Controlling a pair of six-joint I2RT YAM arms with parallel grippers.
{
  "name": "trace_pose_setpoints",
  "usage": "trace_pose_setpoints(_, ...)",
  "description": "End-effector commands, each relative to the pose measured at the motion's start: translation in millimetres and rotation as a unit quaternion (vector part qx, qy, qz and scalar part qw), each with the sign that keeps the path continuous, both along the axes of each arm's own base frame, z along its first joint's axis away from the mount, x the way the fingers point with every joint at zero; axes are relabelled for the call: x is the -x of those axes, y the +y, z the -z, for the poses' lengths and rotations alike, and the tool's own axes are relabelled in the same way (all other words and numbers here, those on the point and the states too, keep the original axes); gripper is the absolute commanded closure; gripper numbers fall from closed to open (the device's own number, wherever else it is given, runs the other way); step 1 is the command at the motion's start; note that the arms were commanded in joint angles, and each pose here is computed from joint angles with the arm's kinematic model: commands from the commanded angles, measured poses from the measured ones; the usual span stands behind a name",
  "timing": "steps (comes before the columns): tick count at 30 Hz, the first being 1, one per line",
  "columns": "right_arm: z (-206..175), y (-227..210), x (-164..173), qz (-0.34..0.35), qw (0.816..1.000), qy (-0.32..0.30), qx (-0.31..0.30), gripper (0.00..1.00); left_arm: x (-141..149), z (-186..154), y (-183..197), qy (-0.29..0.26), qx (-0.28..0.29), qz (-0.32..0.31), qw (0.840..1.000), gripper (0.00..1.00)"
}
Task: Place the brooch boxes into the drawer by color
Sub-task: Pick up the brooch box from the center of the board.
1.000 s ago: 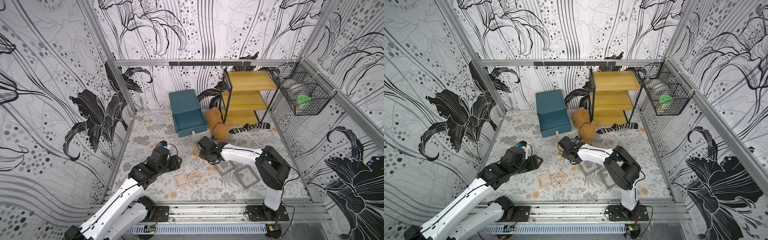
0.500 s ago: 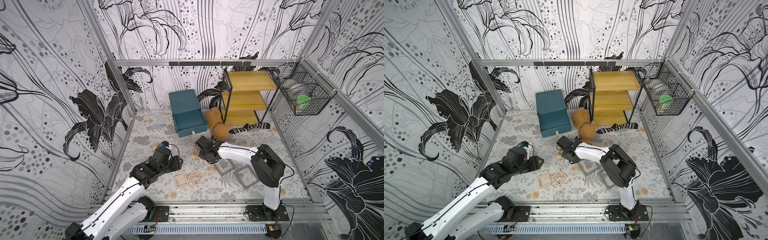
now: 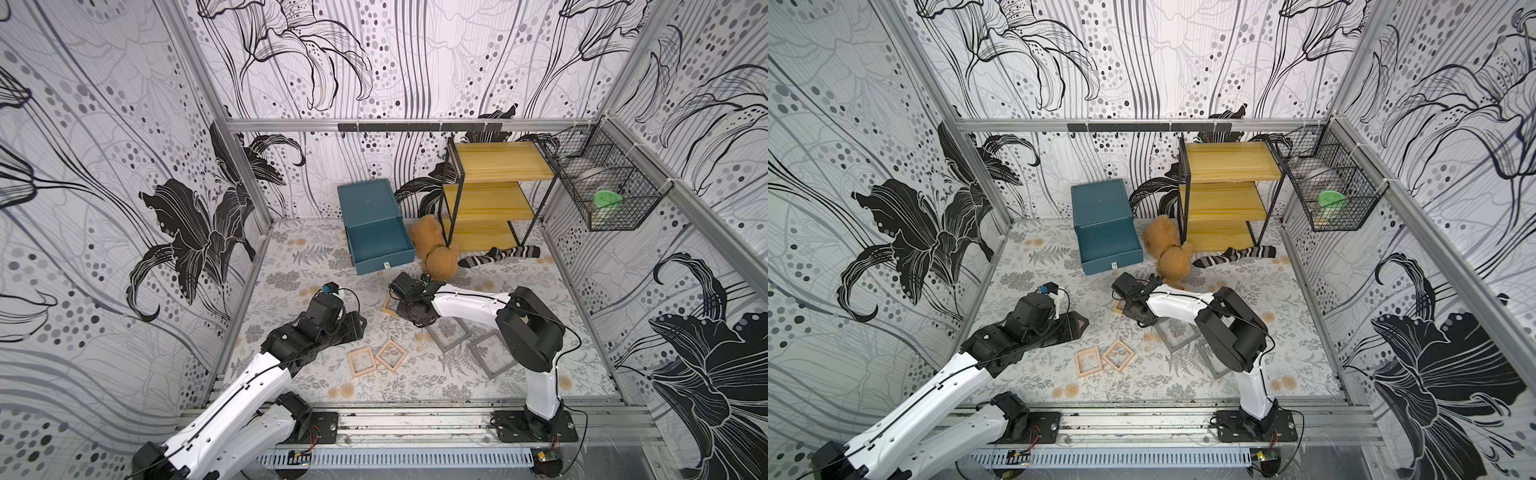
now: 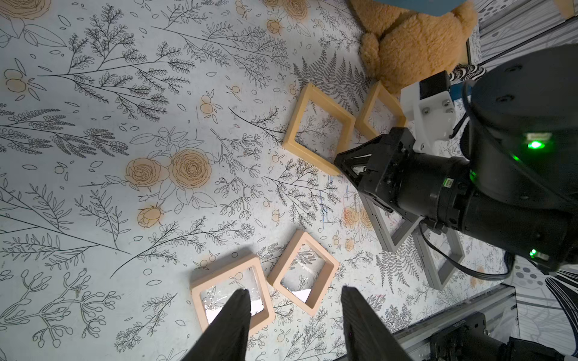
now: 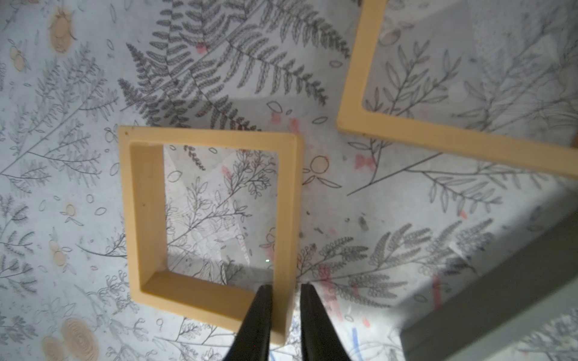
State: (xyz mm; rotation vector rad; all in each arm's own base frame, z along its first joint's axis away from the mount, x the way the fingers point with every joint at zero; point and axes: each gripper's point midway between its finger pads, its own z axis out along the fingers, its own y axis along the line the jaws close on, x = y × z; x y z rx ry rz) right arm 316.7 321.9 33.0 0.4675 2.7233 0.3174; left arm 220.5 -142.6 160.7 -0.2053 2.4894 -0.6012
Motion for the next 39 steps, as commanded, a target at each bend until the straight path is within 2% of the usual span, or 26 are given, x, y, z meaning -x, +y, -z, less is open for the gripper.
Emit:
trace_pose_setpoints(1,8,-8,4,0.009,0.999,0.010,0.029,0.85,-7,-14,-4,-0.023,0.009,0.001,1.000,0.49)
trace_pose_setpoints(12,-3,-29,12,0.009,0.995,0.024,0.095,1.00,-8,-18,-5,-0.026,0.012,0.001,1.000,0.49)
trace_pose_setpoints(23,-52,-58,38,-0.045,0.985,0.021,0.163,1.00,-11,-29,-7,-0.034,0.025,-0.006,0.999,0.49)
trace_pose_setpoints(32,-120,-76,53,-0.101,0.979,-0.022,0.174,1.00,-15,-62,-3,-0.072,0.036,-0.018,0.997,0.49)
trace_pose_setpoints(39,-201,-59,43,-0.159,0.973,-0.098,0.135,1.00,-18,-96,3,-0.114,0.039,-0.027,0.992,0.49)
